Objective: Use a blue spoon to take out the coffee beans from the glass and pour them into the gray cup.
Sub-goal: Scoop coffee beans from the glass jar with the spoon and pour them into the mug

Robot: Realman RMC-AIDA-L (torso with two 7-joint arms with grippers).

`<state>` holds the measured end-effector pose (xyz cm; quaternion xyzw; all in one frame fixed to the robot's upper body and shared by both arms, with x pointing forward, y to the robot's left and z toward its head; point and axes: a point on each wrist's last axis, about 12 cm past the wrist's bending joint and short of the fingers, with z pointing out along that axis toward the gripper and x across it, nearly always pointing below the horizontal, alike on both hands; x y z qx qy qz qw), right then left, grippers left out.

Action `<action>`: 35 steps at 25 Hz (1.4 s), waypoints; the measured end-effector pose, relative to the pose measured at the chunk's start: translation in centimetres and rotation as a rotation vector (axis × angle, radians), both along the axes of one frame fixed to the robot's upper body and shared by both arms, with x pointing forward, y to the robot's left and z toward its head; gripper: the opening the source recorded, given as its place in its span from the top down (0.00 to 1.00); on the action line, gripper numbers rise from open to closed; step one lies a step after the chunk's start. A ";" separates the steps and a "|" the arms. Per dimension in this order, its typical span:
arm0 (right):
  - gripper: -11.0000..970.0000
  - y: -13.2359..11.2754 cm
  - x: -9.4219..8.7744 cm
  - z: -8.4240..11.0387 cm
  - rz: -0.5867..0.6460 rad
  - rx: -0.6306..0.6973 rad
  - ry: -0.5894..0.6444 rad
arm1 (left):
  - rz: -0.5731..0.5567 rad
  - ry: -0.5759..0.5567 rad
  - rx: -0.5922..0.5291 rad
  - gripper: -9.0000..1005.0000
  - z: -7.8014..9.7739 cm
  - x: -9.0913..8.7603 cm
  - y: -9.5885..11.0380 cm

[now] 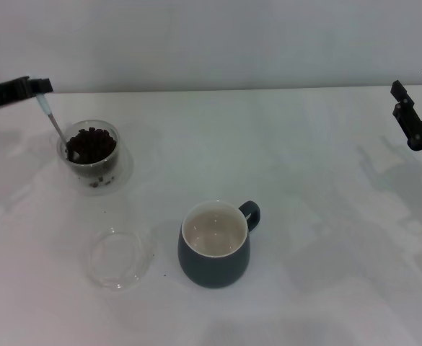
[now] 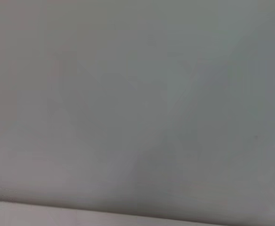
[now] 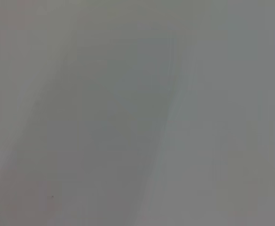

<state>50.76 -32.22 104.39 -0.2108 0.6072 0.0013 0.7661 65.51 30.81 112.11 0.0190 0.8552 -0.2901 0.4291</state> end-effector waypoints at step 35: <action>0.47 0.0 1.0 -0.2 -0.020 -0.023 0.039 | 0.371 0.081 -0.502 0.86 -5.0 -6.2 4.7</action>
